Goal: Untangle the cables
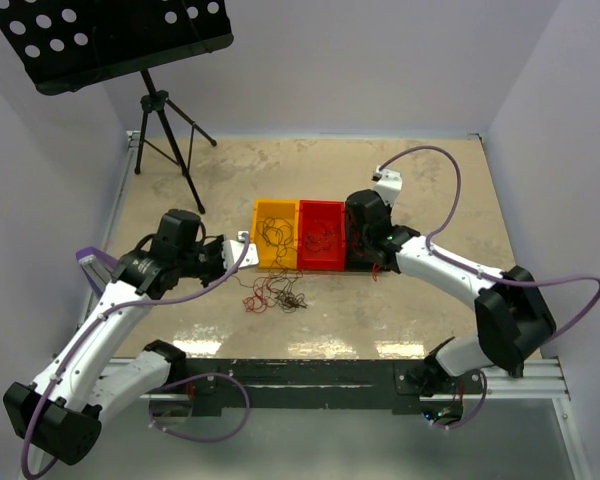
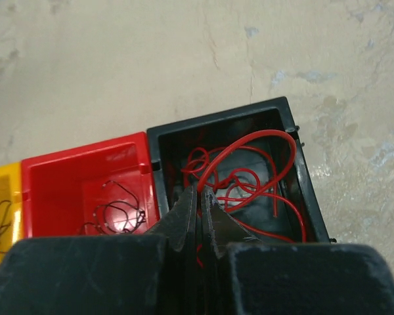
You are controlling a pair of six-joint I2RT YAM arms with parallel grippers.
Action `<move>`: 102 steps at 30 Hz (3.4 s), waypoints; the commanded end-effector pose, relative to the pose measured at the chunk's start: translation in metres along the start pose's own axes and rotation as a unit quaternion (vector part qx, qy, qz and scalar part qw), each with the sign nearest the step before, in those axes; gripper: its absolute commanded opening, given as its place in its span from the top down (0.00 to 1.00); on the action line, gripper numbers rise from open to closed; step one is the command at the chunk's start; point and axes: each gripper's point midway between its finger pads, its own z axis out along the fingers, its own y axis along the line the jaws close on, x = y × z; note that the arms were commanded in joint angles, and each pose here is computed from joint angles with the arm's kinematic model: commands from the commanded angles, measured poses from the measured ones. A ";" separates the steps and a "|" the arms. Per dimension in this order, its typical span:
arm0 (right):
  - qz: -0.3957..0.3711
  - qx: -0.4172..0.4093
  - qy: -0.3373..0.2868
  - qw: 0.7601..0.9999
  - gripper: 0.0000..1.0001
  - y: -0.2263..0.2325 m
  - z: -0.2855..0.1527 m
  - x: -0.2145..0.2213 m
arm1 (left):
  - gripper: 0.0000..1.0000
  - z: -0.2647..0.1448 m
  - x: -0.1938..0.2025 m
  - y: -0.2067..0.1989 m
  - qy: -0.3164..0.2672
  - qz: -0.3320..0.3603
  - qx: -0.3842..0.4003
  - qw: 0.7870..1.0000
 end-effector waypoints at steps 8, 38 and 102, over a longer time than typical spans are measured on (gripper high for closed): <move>0.035 -0.072 0.026 0.996 0.45 0.026 -0.017 -0.016 | 1.00 -0.010 -0.029 0.010 -0.040 0.000 -0.005 0.999; -0.039 -0.569 -0.006 0.821 0.37 0.159 -0.256 -0.053 | 1.00 -0.101 -0.180 0.041 -0.234 -0.009 -0.018 0.972; 0.105 -0.572 -0.163 0.797 1.00 0.172 -0.357 -0.211 | 0.00 -0.006 -0.104 -0.049 -0.249 -0.171 0.180 0.936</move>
